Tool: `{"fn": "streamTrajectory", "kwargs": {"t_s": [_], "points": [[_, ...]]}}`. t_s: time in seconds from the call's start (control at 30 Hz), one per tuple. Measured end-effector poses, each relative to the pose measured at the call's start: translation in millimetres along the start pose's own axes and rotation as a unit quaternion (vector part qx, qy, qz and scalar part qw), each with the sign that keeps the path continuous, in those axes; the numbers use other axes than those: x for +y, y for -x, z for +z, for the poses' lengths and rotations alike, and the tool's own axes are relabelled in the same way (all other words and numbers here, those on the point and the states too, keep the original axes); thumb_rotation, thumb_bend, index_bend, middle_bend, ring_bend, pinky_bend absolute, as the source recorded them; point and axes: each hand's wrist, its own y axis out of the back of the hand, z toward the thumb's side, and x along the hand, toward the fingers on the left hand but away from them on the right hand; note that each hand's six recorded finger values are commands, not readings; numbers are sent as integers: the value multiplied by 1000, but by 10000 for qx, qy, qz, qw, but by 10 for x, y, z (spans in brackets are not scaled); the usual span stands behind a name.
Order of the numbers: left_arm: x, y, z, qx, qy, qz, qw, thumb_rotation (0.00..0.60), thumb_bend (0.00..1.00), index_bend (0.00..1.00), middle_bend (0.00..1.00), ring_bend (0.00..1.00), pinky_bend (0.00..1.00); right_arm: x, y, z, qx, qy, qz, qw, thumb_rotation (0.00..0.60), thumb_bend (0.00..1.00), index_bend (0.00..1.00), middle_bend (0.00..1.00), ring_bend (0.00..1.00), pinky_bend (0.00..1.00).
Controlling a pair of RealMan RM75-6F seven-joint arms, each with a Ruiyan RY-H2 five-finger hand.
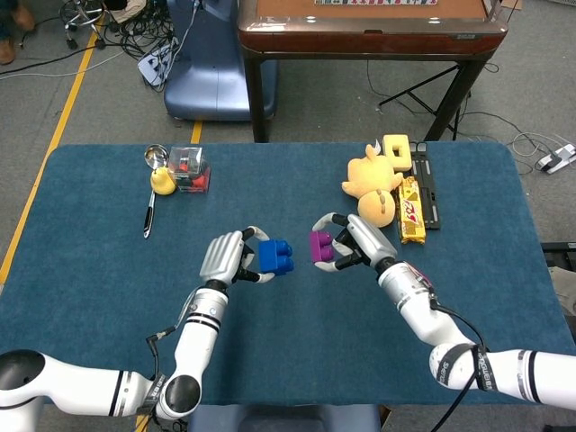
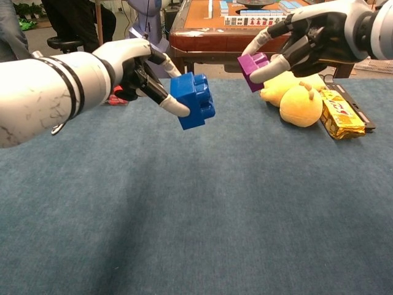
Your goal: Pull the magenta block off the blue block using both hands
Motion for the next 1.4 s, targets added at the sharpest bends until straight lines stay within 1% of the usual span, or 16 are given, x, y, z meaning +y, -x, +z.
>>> {"fn": "streamTrajectory", "kwargs": {"t_s": [0.13, 0.3, 0.43, 0.47, 0.6, 0.67, 0.8, 0.93, 1.07, 1.27, 1.4], "points": [[-23, 40, -38, -114, -350, 48, 9993, 600, 7, 625, 943, 982, 1000, 2, -37, -91, -58, -392, -12, 9992, 600, 205, 610, 1000, 1000, 1000], [-117, 117, -89, -315, -866, 18, 9957, 600, 7, 622, 943, 982, 1000, -5, -77, -206, -133, -1120, -64, 9936, 600, 206, 610, 1000, 1000, 1000], [-207, 162, -130, -463, -1300, -16, 9904, 600, 7, 620, 943, 982, 1000, -27, -96, -288, -209, -1767, -115, 9840, 600, 206, 610, 1000, 1000, 1000], [-231, 171, -138, -491, -1374, -26, 9893, 600, 7, 620, 943, 982, 1000, -38, -98, -312, -237, -1957, -126, 9803, 600, 207, 611, 1000, 1000, 1000], [-330, 192, -168, -552, -1505, -127, 9870, 600, 6, 620, 943, 982, 1000, -102, -86, -399, -355, -2453, -119, 9687, 600, 206, 611, 1000, 1000, 1000], [-343, 193, -175, -555, -1526, -142, 9866, 600, 7, 619, 943, 982, 1000, -138, -75, -450, -428, -2606, -96, 9645, 600, 206, 611, 1000, 1000, 1000], [-440, 203, -237, -530, -1676, -321, 9839, 600, 7, 617, 943, 982, 1000, -229, -33, -561, -586, -2878, 33, 9559, 600, 201, 610, 1000, 1000, 1000], [-510, 195, -299, -428, -1662, -491, 9839, 600, 7, 615, 943, 982, 1000, -319, 15, -662, -738, -2992, 176, 9512, 600, 185, 610, 1000, 1000, 1000], [-593, 191, -363, -371, -1749, -619, 9819, 600, 7, 611, 944, 982, 1000, -382, 45, -716, -830, -3103, 328, 9465, 600, 157, 599, 1000, 1000, 1000], [-677, 196, -414, -355, -1799, -682, 9807, 600, 6, 589, 944, 982, 1000, -423, 64, -747, -923, -3241, 492, 9402, 600, 122, 487, 1000, 1000, 1000], [-699, 204, -426, -380, -1843, -659, 9799, 600, 6, 540, 944, 982, 1000, -445, 69, -753, -942, -3267, 533, 9389, 600, 51, 400, 1000, 1000, 1000]]}}
